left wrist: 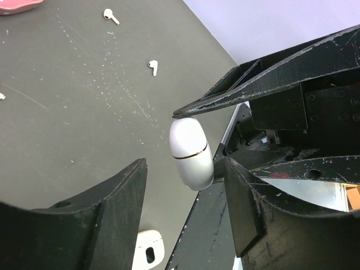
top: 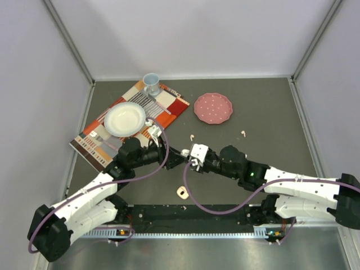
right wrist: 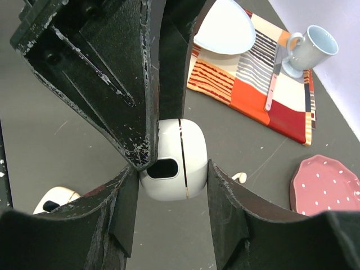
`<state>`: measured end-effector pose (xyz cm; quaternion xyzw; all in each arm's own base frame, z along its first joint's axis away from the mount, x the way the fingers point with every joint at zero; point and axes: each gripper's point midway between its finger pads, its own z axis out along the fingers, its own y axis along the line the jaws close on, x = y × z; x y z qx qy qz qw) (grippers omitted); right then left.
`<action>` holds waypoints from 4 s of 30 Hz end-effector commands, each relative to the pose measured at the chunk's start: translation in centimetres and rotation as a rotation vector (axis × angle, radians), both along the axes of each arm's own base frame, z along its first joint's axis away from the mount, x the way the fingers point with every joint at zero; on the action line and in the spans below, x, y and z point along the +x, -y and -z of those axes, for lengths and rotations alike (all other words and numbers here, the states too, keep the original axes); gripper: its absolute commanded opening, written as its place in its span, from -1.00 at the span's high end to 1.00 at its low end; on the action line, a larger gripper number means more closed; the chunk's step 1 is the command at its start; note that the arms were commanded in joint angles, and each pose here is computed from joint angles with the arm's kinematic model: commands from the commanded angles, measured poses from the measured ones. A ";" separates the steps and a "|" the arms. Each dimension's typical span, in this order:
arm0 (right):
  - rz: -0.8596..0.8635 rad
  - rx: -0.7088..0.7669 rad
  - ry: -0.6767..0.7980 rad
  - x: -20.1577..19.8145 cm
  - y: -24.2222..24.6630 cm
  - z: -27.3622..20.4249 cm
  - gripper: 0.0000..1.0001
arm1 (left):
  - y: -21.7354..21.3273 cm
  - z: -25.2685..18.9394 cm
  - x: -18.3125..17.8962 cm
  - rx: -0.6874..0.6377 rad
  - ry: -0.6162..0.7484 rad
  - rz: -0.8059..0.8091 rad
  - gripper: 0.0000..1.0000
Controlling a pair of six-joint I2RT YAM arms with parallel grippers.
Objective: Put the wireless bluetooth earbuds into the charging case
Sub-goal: Pass from the right arm to the left, then pass from the left arm to the right
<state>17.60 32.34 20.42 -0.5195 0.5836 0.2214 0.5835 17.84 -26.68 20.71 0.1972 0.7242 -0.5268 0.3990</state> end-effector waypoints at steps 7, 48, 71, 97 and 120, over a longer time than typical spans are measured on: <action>-0.033 0.098 0.043 -0.6 -1.0 -3.7 0.96 | 1.0 -3.1 0.2 -0.057 0.095 0.034 0.10; 0.164 0.717 -1.117 0.9 2.1 -10.7 -0.98 | -4.4 -7.5 0.6 -0.153 0.667 -0.247 1.00; -0.004 1.002 -1.607 1.2 -3.3 -10.8 -0.91 | -4.3 -8.5 -0.3 -0.207 0.764 -0.215 1.00; -0.040 1.011 -1.671 0.7 -4.9 -11.3 -0.14 | -4.1 -8.0 -0.2 -0.187 0.766 -0.209 1.00; -0.005 0.982 -1.622 0.7 -5.0 -10.9 0.40 | -3.3 -6.3 0.6 -0.119 0.667 -0.182 0.42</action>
